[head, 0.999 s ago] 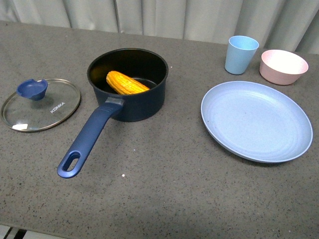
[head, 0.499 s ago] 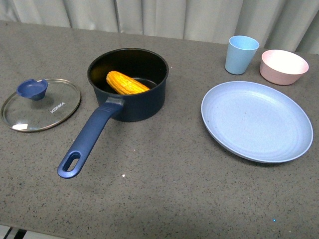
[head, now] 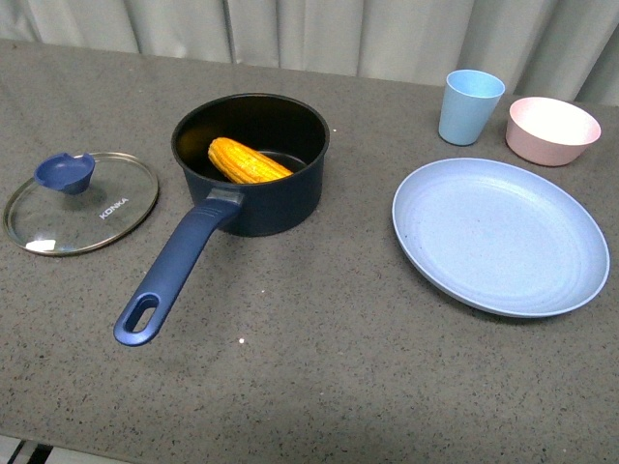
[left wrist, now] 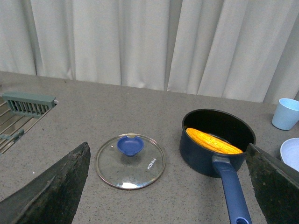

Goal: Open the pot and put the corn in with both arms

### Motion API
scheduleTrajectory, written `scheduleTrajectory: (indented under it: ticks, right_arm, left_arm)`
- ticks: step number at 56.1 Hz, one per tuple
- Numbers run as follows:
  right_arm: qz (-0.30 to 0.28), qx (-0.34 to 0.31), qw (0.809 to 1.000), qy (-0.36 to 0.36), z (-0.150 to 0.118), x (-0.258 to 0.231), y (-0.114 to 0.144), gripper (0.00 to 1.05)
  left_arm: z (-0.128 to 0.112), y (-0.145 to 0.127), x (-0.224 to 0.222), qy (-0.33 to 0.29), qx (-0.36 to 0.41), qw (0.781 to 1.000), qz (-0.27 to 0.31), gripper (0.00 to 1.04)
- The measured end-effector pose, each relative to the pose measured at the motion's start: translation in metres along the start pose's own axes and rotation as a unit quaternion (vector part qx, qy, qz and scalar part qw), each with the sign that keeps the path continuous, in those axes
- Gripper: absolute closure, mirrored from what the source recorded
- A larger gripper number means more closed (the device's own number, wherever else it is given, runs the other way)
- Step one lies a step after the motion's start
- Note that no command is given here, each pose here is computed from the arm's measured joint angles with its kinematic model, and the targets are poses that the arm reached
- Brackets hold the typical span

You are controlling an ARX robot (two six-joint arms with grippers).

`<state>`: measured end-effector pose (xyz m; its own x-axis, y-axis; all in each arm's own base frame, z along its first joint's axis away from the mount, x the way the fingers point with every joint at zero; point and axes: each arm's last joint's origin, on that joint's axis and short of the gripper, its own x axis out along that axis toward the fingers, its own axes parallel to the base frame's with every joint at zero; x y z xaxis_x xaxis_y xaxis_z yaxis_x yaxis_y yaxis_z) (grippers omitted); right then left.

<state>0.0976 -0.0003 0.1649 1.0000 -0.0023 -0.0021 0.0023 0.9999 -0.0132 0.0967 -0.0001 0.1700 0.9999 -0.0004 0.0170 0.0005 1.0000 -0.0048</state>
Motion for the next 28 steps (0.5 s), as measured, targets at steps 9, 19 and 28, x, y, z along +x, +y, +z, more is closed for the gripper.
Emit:
scheduleTrajectory:
  ticks: [9, 19, 28]
  right_arm:
    - [0.000, 0.001, 1.000, 0.000, 0.0000, 0.0000, 0.0000, 1.04]
    - [0.000, 0.001, 1.000, 0.000, 0.0000, 0.0000, 0.0000, 0.94]
    - [0.000, 0.001, 1.000, 0.000, 0.0000, 0.0000, 0.0000, 0.67]
  left_arm:
    - [0.0000, 0.0000, 0.0000, 0.000, 0.000, 1.000, 0.000, 0.07]
    - [0.0000, 0.0000, 0.0000, 0.000, 0.000, 1.000, 0.000, 0.07]
    - [0.0000, 0.0000, 0.0000, 0.000, 0.000, 1.000, 0.000, 0.07]
